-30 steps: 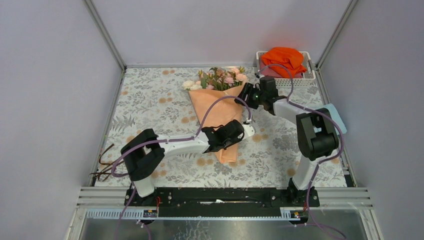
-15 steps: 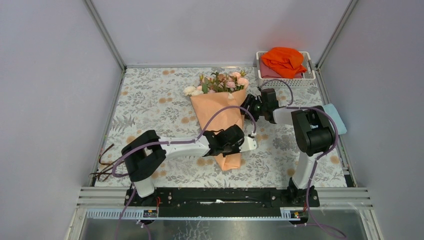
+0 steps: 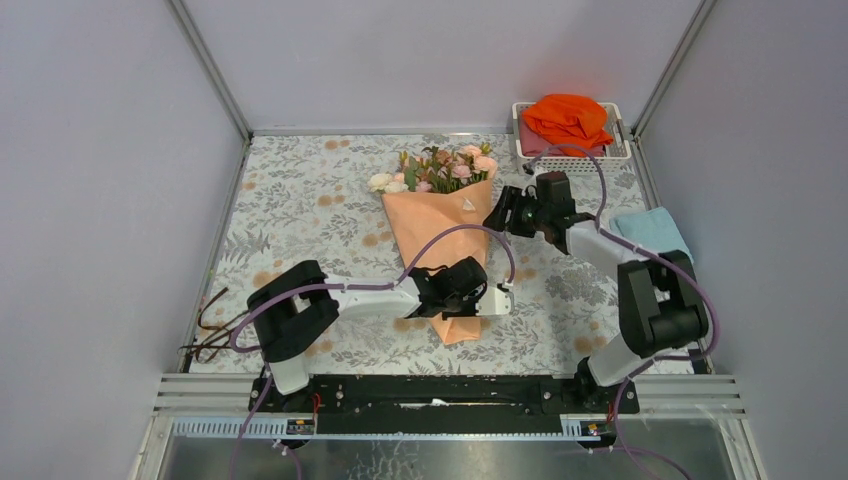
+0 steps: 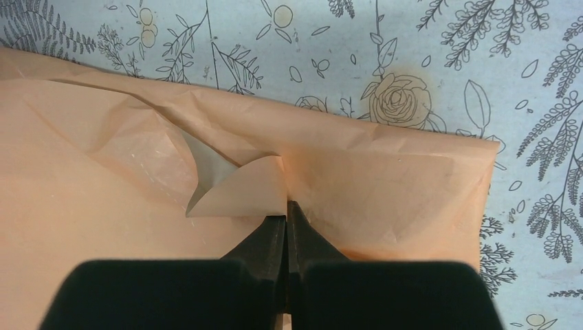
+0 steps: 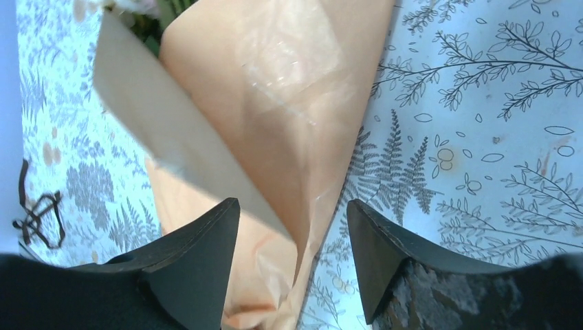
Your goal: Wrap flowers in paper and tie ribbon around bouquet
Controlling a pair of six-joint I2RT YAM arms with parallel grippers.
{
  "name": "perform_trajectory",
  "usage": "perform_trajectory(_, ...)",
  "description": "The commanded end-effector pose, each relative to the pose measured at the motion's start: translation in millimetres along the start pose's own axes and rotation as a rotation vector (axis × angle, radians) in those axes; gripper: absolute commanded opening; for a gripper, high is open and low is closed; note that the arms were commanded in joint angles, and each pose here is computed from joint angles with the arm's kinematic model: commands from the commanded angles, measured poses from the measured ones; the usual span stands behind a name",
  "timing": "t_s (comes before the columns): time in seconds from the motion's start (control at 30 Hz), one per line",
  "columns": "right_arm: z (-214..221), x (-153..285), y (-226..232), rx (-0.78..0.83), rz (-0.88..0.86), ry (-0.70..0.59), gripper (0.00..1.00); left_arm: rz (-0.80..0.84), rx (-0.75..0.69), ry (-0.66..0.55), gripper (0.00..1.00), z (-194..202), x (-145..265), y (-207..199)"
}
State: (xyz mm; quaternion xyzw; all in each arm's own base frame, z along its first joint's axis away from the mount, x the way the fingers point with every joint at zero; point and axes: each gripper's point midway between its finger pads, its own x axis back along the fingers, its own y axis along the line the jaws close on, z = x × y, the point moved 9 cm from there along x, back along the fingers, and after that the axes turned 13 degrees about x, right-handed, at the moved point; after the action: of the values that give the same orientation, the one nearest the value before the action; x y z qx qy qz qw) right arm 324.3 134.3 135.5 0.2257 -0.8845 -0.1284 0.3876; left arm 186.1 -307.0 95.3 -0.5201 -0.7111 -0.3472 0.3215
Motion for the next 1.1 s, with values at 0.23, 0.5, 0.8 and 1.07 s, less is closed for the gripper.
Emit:
perform_trajectory(0.23, -1, 32, 23, 0.233, -0.234, -0.125, 0.71, 0.067, -0.029, 0.026, 0.05, 13, -7, -11)
perform_trajectory(0.5, -4, -12, 21, 0.191, -0.321, -0.101, 0.70, 0.066, -0.034, 0.034, 0.06, 14, -6, -11)
perform_trajectory(0.8, -12, -46, 9, 0.106, -0.209, -0.184, 0.00, 0.159, 0.013, 0.013, 0.34, -13, 15, -13)
perform_trajectory(1.07, -13, -65, 2, 0.018, -0.169, -0.200, 0.00, 0.474, 0.019, 0.052, 0.59, -34, 45, -44)
